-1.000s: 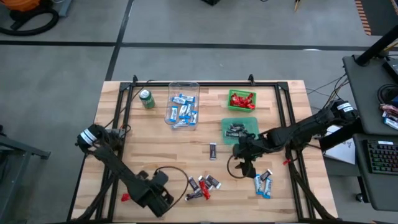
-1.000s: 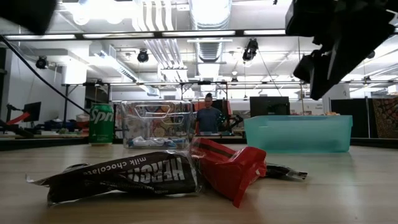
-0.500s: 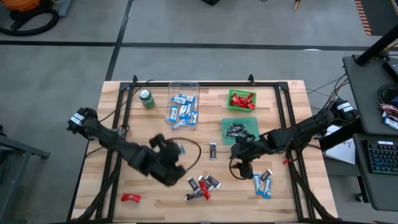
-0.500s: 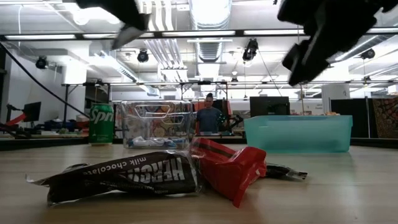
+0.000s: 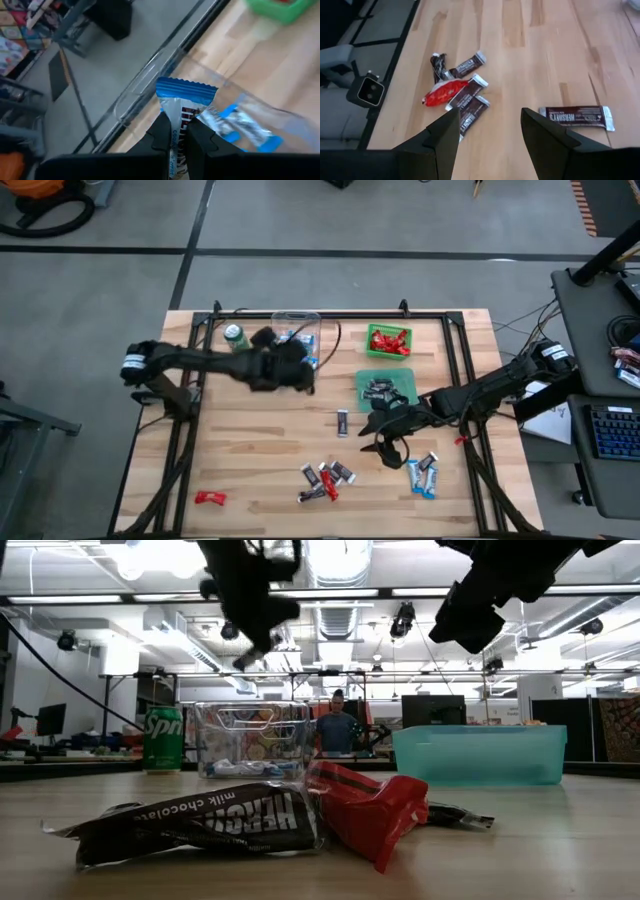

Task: Sort candy
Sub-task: Put the white candy into the transparent bin, then put the brown candy into the blue bin

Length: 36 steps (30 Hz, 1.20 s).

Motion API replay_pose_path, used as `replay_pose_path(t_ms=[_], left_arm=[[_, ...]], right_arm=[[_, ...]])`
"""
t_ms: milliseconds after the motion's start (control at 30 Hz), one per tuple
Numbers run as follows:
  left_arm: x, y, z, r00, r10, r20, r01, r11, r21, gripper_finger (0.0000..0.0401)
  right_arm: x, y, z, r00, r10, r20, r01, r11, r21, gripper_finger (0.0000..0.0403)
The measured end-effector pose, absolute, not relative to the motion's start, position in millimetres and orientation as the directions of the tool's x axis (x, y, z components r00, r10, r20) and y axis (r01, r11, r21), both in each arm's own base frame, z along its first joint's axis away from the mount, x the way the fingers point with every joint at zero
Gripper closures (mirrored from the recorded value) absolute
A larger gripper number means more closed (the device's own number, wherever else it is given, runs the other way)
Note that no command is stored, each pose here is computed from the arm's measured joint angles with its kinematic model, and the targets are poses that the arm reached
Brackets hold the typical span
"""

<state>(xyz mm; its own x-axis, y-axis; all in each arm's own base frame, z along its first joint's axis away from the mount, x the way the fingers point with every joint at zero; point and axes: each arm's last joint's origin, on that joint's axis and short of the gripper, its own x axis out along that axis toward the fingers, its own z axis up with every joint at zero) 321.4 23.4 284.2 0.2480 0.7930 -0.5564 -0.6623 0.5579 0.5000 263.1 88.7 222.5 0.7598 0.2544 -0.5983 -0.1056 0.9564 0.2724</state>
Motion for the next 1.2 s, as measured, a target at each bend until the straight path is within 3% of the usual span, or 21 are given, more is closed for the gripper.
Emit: replay_pose_path(t_ms=[233,433,600,833,1200], left_arm=[[328.6,92.1,257.4,0.145,0.699,-0.7,-0.653,0.599,0.464,0.0395],[330.0,120.0,235.3,0.054,0.682,-0.729,-0.61,0.6,0.517,0.0378],[334.9,124.0,227.4,0.053,0.683,-0.729,-0.576,0.617,0.536,0.0333],[335.5,123.5,227.3,0.056,0.683,-0.728,-0.573,0.619,0.537,0.0281],[337.7,111.1,232.2,0.087,0.687,-0.721,-0.578,0.625,0.525,0.026]], right_arm=[[256.6,91.9,216.3,0.704,0.253,-0.663,-0.032,0.944,0.327,0.0207],[246.1,101.6,209.9,0.602,0.33,-0.727,0.042,0.896,0.441,0.0207],[235.9,109.3,204.6,0.518,0.35,-0.781,0.209,0.833,0.512,0.0207],[217.0,122.4,199.5,0.356,0.376,-0.855,0.391,0.772,0.502,0.0207],[201.3,141.0,211.2,0.221,0.407,-0.886,0.524,0.717,0.46,0.0207]])
